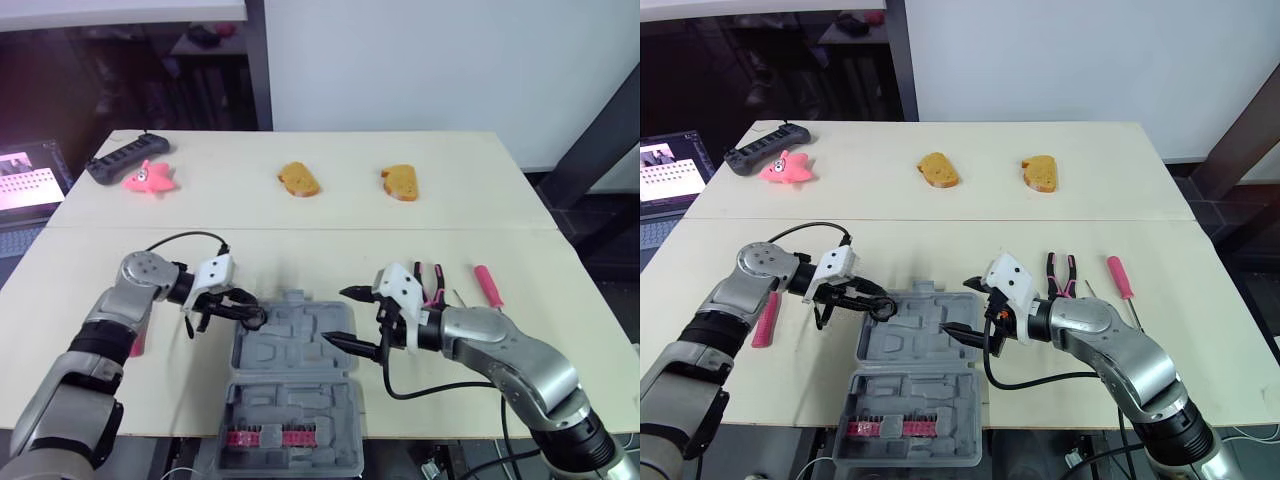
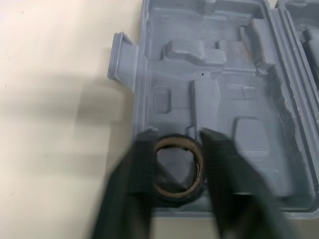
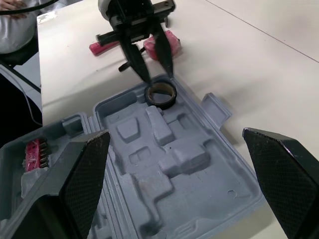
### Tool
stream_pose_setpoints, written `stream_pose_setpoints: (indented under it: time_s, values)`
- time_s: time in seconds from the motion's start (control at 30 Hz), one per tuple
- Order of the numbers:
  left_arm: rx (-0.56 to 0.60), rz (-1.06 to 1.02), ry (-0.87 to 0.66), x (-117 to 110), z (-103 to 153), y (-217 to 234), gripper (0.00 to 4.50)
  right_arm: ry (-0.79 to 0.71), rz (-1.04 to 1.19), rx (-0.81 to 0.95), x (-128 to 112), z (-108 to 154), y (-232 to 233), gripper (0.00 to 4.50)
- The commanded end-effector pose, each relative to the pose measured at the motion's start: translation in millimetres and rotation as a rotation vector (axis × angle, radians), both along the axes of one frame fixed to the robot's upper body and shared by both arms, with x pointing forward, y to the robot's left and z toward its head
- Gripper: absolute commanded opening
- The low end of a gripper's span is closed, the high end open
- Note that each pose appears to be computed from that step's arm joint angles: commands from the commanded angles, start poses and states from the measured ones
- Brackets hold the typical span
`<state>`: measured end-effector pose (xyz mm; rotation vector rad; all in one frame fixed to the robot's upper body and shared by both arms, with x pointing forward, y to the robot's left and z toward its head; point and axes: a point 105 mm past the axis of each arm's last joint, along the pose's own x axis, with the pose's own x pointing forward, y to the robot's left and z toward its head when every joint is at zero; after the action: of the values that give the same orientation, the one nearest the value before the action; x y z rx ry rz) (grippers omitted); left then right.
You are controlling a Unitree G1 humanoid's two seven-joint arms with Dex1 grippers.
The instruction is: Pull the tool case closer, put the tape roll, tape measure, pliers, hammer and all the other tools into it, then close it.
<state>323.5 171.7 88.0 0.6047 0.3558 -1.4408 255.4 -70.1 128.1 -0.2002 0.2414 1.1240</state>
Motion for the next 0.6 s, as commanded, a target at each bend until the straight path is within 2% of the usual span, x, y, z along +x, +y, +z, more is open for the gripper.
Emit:
stream_pose_setpoints:
  time_s: [0.03, 0.6]
  values:
    - [0.004, -0.001, -0.03, 0.3, 5.7, 2.3, 1.81, -0.039, 0.005, 0.031, -2.6, 10.9, 1.9, 4.5]
    - [0.013, 0.0, -0.03, -0.6, 2.7, 3.2, 1.81, -0.038, 0.002, 0.028, -2.1, 9.9, 1.9, 4.5]
